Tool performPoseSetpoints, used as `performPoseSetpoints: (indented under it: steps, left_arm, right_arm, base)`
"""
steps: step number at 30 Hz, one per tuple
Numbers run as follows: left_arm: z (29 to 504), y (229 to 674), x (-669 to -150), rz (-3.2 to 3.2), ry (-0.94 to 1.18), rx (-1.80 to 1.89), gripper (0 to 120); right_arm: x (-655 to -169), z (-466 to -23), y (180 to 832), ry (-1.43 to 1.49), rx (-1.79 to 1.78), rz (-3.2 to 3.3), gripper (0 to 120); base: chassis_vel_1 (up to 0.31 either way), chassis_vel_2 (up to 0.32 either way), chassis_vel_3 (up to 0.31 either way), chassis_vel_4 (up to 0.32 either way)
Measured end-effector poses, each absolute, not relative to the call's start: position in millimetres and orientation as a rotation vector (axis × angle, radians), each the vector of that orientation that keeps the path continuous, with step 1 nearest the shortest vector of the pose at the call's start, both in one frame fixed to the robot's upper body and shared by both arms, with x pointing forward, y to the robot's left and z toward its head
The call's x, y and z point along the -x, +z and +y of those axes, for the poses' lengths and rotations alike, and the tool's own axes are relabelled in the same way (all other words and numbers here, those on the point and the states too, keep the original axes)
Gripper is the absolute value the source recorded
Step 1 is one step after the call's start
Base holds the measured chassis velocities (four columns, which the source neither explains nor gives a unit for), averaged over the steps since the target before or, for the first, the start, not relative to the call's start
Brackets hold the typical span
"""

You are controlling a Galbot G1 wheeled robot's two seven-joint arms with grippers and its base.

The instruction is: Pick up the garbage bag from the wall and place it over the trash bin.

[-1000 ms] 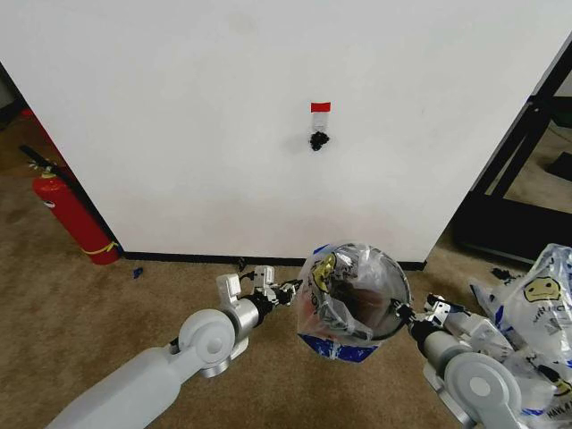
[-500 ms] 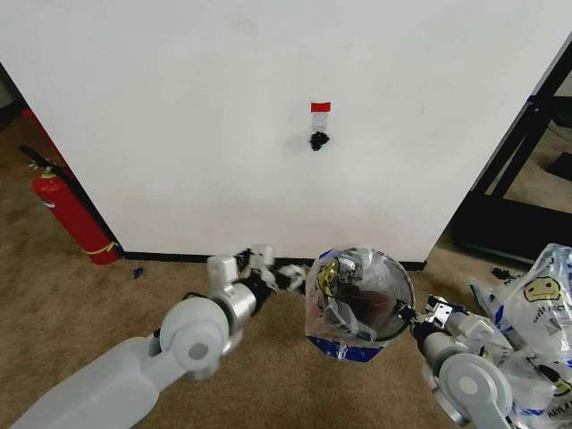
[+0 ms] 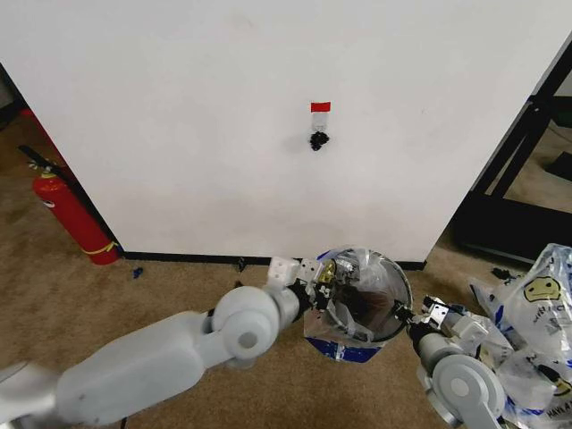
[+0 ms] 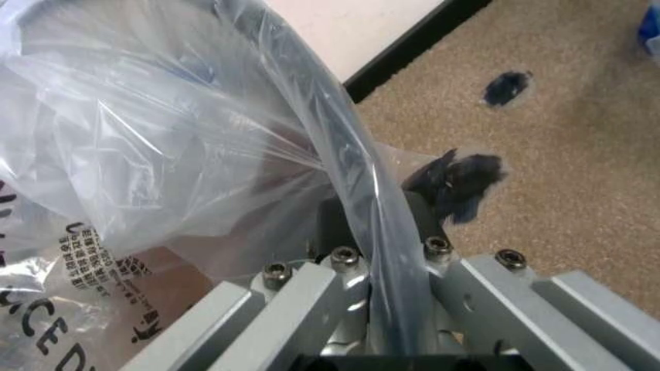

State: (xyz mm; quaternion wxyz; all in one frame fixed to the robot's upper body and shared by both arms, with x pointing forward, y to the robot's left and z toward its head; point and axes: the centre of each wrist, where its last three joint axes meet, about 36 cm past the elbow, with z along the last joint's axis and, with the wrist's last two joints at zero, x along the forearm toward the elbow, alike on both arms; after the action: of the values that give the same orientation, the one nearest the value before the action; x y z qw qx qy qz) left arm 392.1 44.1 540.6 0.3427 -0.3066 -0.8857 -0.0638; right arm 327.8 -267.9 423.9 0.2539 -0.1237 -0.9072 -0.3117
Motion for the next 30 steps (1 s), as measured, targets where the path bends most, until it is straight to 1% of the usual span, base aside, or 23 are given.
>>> performPoseSetpoints:
  steps: [8,10,15,17,21,30]
  left_arm:
    - [7.3,542.3,-383.5,-2.273,-0.189,0.858,0]
    - [5.6,541.2,-383.5,-2.272,-0.194,0.857,0]
    - [-31.6,509.8,-395.9,-2.271,-0.316,0.758,0]
    - [-37.8,503.9,-399.4,-2.276,-0.339,0.737,0]
    - [-60.6,478.5,-423.2,-2.299,-0.416,0.615,0]
    - [-92.0,466.6,-426.8,-2.291,-0.432,0.603,0]
  right_arm:
    - [-329.0,-266.6,421.6,-0.843,0.350,-2.471,0]
    - [-329.1,-266.5,421.6,-0.843,0.350,-2.471,0]
    - [-329.6,-264.7,420.5,-0.823,0.361,-2.486,0]
    - [-329.5,-264.3,420.3,-0.821,0.363,-2.488,0]
    - [-329.1,-263.9,419.9,-0.816,0.364,-2.491,0]
    - [-328.1,-262.1,420.9,-0.808,0.355,-2.494,0]
  base:
    - [0.000,0.000,0.000,0.000]
    - [0.000,0.000,0.000,0.000]
    - [0.000,0.000,0.000,0.000]
    - [0.000,0.000,0.000,0.000]
    - [0.000,0.000,0.000,0.000]
    - [0.000,0.000,0.000,0.000]
